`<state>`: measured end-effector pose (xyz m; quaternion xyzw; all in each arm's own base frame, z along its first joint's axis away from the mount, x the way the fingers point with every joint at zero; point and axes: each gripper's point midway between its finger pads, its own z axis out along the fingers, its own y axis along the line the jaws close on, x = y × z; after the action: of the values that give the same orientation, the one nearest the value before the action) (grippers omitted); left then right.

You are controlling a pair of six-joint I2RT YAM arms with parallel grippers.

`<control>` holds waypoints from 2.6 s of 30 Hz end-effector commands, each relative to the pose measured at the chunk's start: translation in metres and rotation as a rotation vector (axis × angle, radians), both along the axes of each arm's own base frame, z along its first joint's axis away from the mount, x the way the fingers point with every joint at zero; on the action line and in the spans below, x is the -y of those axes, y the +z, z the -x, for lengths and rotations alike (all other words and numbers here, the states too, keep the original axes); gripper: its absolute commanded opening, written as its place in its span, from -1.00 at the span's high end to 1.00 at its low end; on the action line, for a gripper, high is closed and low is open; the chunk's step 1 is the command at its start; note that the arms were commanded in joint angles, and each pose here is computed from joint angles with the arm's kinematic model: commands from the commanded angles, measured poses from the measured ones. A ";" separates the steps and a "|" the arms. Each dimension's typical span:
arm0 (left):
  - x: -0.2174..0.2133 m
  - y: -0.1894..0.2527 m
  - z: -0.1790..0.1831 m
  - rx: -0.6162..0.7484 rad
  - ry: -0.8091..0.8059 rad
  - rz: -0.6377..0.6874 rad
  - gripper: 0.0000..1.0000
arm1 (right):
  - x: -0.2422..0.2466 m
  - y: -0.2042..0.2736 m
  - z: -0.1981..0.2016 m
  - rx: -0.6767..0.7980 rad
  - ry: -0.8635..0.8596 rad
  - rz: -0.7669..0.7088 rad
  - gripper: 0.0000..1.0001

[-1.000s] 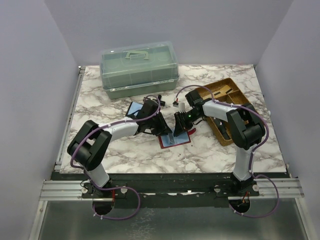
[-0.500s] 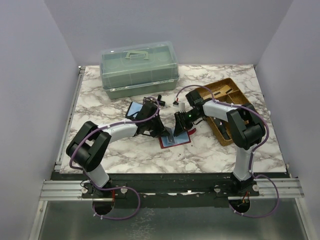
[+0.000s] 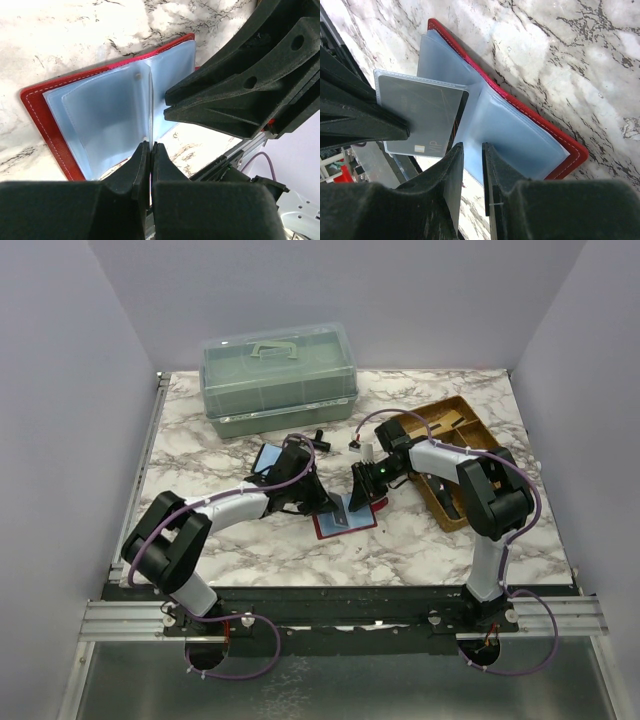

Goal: Take the credit cards out of the card holder
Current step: Remove the credit card from the card holder.

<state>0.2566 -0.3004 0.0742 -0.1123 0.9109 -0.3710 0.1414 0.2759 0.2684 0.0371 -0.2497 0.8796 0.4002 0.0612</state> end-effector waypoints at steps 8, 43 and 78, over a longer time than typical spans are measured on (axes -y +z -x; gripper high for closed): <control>0.013 -0.009 0.002 -0.043 -0.054 0.028 0.15 | -0.001 0.005 0.002 -0.011 0.000 -0.027 0.44; -0.003 0.040 -0.001 0.080 0.006 0.054 1.00 | -0.001 0.010 0.000 0.005 0.001 -0.029 0.44; -0.001 -0.008 0.003 -0.010 -0.040 0.027 0.20 | 0.002 0.011 -0.003 0.024 -0.008 -0.012 0.44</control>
<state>0.2460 -0.2976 0.0466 -0.1039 0.9199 -0.3645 0.1006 0.2726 0.2700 0.0386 -0.2500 0.8756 0.4096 0.0553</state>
